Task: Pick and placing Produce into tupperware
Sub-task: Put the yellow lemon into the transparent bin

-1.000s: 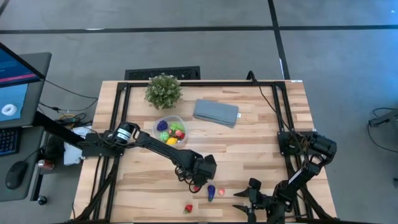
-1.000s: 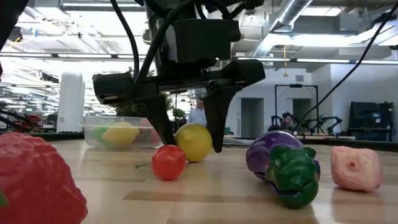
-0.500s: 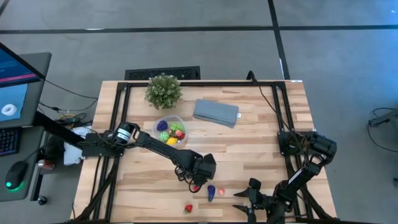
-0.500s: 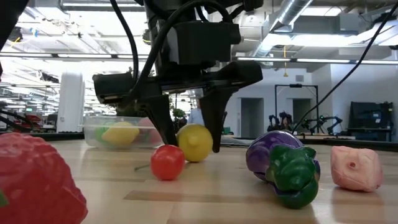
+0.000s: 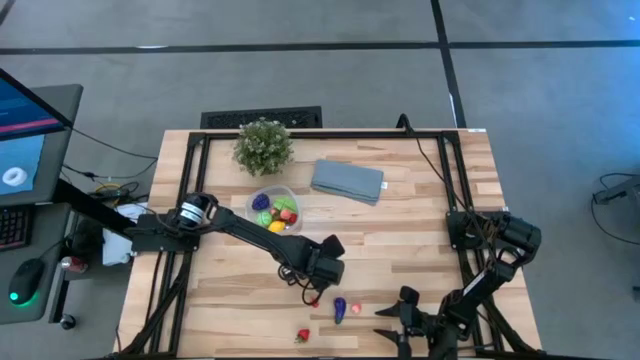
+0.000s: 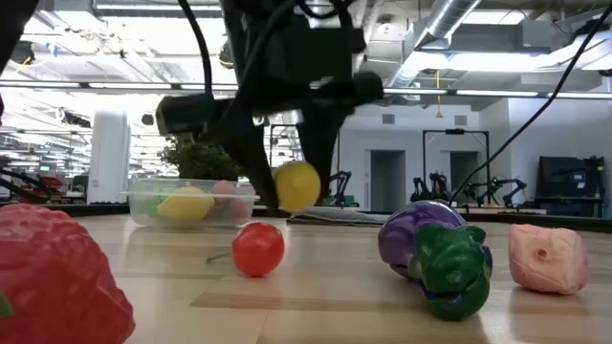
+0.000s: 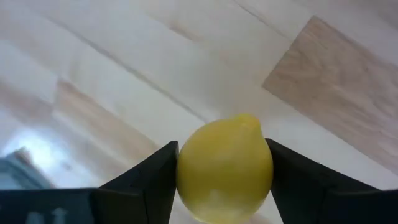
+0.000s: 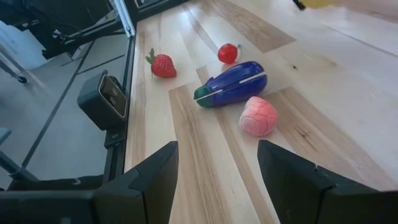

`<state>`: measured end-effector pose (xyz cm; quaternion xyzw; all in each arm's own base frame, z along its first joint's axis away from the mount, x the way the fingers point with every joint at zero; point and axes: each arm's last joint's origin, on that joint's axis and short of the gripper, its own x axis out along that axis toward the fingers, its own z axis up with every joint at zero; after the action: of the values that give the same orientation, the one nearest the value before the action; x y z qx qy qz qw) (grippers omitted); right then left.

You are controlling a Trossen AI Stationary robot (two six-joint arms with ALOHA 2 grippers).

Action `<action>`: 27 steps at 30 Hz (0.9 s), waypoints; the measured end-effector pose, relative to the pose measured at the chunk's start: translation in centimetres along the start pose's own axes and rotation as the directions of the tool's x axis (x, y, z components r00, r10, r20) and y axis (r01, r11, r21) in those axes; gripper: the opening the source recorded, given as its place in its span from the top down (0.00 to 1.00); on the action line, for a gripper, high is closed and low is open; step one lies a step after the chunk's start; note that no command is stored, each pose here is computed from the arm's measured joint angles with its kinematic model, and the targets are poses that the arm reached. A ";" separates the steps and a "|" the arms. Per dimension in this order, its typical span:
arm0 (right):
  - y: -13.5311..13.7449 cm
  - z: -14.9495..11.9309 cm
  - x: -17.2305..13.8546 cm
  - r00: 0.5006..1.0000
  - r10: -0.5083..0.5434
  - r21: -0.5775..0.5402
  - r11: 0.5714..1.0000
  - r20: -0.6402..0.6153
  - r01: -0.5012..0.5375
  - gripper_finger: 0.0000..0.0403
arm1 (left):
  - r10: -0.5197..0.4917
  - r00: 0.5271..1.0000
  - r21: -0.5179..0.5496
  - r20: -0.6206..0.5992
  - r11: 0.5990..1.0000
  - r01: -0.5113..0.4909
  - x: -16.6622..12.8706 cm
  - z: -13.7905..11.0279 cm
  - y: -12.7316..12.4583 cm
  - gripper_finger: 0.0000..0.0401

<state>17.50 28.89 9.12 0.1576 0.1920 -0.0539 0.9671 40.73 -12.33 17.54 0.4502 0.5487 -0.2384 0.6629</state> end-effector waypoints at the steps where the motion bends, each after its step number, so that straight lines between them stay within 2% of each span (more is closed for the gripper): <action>1: 0.0 0.0 0.0 1.000 -0.001 0.000 1.000 0.000 0.001 0.39 | 0.007 1.000 -0.010 0.001 1.000 -0.007 -0.4 -0.1 0.1 0.48; 6: 0.0 0.0 0.0 1.000 0.000 0.001 1.000 0.000 0.000 0.39 | 0.058 0.997 -0.075 -0.045 0.995 -0.062 -3.4 -1.3 0.3 0.50; 14: 0.0 0.0 0.0 1.000 0.002 0.001 1.000 -0.002 -0.002 0.39 | 0.076 0.994 -0.253 -0.082 0.963 -0.095 -7.7 -3.9 0.7 0.49; 21: 0.0 0.0 0.0 1.000 0.004 0.000 1.000 -0.003 -0.004 0.39 | 0.091 0.987 -0.331 -0.132 0.935 -0.130 -9.6 -5.3 0.5 0.50; 27: 0.1 -0.1 -0.2 1.000 0.010 -0.003 1.000 -0.005 -0.010 0.39 | 0.084 0.982 -0.379 -0.170 0.914 -0.144 -10.0 -6.1 0.4 0.49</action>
<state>17.26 29.05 9.12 0.1572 0.1939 -0.0483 0.9672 35.10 -8.66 27.12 0.3576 0.6062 -0.0506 0.7086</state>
